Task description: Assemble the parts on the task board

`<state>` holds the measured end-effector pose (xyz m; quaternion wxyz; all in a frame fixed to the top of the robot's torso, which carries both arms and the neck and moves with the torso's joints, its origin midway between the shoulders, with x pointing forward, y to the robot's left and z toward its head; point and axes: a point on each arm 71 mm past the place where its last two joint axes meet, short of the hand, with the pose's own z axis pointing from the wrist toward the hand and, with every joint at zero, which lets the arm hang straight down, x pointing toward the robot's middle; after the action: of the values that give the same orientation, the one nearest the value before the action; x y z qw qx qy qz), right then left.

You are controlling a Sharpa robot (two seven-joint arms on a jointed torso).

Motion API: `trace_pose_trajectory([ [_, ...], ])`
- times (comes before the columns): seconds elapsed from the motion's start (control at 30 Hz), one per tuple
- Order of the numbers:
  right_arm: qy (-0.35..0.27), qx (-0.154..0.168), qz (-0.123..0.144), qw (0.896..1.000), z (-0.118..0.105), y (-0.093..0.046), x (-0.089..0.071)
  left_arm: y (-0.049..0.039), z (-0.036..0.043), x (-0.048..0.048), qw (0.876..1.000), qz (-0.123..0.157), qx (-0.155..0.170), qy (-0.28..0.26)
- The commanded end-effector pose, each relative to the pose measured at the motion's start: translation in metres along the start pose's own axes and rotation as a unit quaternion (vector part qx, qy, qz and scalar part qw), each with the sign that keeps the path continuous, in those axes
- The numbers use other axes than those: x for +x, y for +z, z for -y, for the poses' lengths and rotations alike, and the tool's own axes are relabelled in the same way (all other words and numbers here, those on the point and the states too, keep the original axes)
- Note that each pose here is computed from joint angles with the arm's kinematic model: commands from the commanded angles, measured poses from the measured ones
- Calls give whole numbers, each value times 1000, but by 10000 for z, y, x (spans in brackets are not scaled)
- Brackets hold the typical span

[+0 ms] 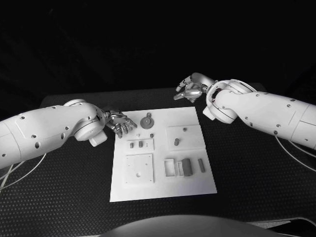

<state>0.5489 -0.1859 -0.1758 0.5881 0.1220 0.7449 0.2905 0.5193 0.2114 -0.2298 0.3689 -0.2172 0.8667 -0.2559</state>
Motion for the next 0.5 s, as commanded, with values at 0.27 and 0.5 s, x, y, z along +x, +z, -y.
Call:
trace_pose_trajectory([
  [0.27, -2, -3, -2, 1000, 16, 3, -1, -37, 430, -12, 964, 97, 223, 105],
  [0.5, 5, -6, 15, 1000, 61, 15, -43, -23, 557, 109, 914, 136, 263, 277],
])
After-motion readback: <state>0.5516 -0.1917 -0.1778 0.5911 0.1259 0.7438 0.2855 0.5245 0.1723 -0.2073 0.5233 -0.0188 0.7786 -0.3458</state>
